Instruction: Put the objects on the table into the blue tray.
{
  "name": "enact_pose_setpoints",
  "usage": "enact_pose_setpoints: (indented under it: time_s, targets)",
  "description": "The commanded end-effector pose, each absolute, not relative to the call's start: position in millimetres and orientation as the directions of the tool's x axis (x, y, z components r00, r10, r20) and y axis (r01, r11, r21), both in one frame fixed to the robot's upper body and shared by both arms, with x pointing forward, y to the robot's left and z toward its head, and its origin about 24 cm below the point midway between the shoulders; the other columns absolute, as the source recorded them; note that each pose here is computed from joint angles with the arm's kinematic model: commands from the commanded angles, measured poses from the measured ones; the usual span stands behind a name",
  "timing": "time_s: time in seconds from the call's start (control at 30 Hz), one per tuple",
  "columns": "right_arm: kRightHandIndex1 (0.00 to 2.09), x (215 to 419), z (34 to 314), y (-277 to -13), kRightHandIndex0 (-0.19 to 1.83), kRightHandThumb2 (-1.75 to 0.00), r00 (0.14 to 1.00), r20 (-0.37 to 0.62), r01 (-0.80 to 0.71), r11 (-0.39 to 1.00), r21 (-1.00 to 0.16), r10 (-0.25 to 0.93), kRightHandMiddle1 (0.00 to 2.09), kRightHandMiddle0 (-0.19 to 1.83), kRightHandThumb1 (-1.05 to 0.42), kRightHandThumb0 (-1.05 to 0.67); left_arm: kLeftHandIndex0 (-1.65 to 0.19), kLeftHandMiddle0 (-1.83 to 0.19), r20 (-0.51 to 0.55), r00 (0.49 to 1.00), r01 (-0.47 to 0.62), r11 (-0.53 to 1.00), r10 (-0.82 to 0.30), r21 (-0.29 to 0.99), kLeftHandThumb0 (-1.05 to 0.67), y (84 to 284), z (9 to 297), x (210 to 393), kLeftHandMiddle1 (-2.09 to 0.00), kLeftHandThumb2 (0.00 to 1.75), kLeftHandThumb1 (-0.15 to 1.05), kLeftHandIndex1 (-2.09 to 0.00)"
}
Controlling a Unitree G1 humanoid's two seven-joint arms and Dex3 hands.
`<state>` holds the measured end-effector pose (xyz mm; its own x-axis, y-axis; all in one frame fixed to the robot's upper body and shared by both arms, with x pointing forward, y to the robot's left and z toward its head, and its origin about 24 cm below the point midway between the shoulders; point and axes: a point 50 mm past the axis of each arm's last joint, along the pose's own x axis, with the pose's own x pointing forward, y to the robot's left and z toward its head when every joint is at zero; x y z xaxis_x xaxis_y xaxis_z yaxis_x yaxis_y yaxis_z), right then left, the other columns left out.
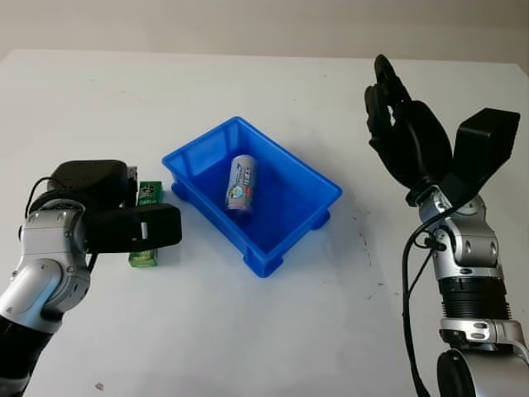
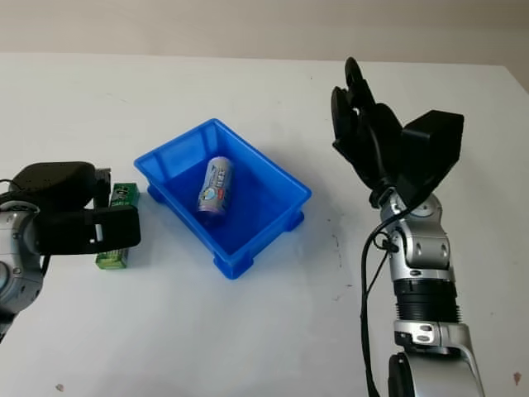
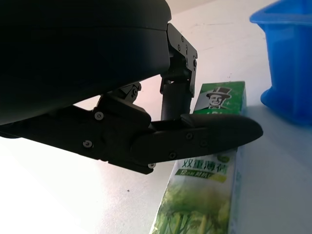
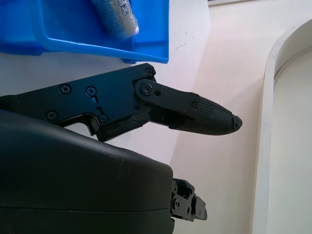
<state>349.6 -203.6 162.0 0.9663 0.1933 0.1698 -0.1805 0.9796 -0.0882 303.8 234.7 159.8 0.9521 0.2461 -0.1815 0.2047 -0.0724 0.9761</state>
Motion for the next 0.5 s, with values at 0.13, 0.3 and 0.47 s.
enact_pose_setpoints:
  time_s: [0.13, 0.3, 0.47]
  targets:
    - [0.0, 348, 170, -206, -0.19, -0.66, 0.96, 0.21, -0.168, 0.981, -0.1, 0.186, 0.0, -0.19, -1.05, -0.65, 0.03, -0.62, -0.174, 0.957, 0.215, -0.163, 0.231, 0.963, -0.86, 220.9, 145, 311.4, -2.09, 0.45, 1.05, -2.09]
    - [0.0, 348, 171, -208, -0.19, -0.65, 0.959, 0.218, -0.163, 0.981, -0.104, 0.182, 0.0, -0.19, -1.05, -0.64, 0.0, -0.64, -0.14, 0.968, 0.179, -0.18, 0.209, 0.967, -0.81, 215.6, 137, 314.6, -2.09, 0.49, 1.05, -2.09]
    - [0.0, 348, 172, -208, -0.19, -0.65, 0.958, 0.228, -0.153, 0.983, -0.106, 0.173, 0.0, -0.19, -1.05, -0.63, -0.06, -0.88, -0.129, 0.973, 0.169, -0.209, 0.192, 0.963, -0.78, 212.3, 132, 316.2, -2.09, 0.43, 1.05, -2.09]
